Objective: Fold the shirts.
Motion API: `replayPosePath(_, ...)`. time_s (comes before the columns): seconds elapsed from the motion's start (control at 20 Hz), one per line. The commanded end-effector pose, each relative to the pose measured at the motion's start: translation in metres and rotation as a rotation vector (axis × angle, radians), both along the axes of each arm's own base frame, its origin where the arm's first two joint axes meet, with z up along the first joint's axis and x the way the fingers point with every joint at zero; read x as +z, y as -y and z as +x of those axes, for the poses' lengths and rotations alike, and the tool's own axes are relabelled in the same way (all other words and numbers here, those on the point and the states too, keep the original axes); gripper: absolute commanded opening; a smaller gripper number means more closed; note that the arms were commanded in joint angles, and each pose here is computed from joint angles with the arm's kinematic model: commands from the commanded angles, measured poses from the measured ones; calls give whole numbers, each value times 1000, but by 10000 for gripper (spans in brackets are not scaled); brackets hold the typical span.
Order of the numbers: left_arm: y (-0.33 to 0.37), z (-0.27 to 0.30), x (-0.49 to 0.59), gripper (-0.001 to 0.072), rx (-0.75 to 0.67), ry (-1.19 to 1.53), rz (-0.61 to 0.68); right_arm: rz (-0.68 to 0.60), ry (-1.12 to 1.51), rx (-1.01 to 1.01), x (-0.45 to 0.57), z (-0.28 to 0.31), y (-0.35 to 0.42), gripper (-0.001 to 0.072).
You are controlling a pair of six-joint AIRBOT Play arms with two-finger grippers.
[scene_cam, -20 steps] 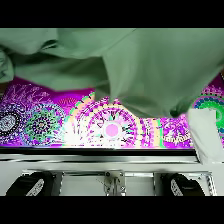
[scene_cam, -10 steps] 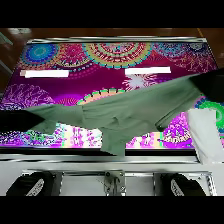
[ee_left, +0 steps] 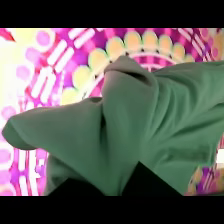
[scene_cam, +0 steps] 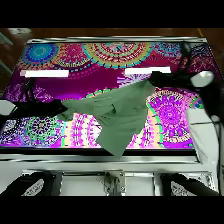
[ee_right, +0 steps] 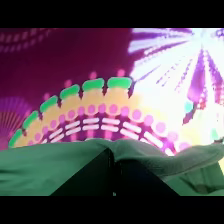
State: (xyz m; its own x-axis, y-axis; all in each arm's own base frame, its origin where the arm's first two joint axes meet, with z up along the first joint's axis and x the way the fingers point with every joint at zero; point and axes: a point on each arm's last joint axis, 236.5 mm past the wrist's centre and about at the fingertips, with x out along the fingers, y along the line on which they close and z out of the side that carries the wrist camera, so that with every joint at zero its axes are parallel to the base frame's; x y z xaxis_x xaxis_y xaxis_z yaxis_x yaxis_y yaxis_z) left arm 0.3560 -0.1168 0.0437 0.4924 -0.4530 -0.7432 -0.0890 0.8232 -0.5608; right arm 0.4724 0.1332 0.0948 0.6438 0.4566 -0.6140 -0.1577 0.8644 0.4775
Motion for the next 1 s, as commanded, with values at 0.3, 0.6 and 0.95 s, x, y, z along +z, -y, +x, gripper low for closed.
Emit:
replayPosePath(0.3,-32,49,-87,632,118,-122,-25,-101,-39,29,-81,33,-1,694)
replayPosePath(0.6,-21,-20,-70,649,-147,-337,-100,-292,-455,127,-92,-82,111,692)
replayPosePath(0.95,94,-28,-126,662,-185,-355,-180,75,-610,47,-131,-122,86,692)
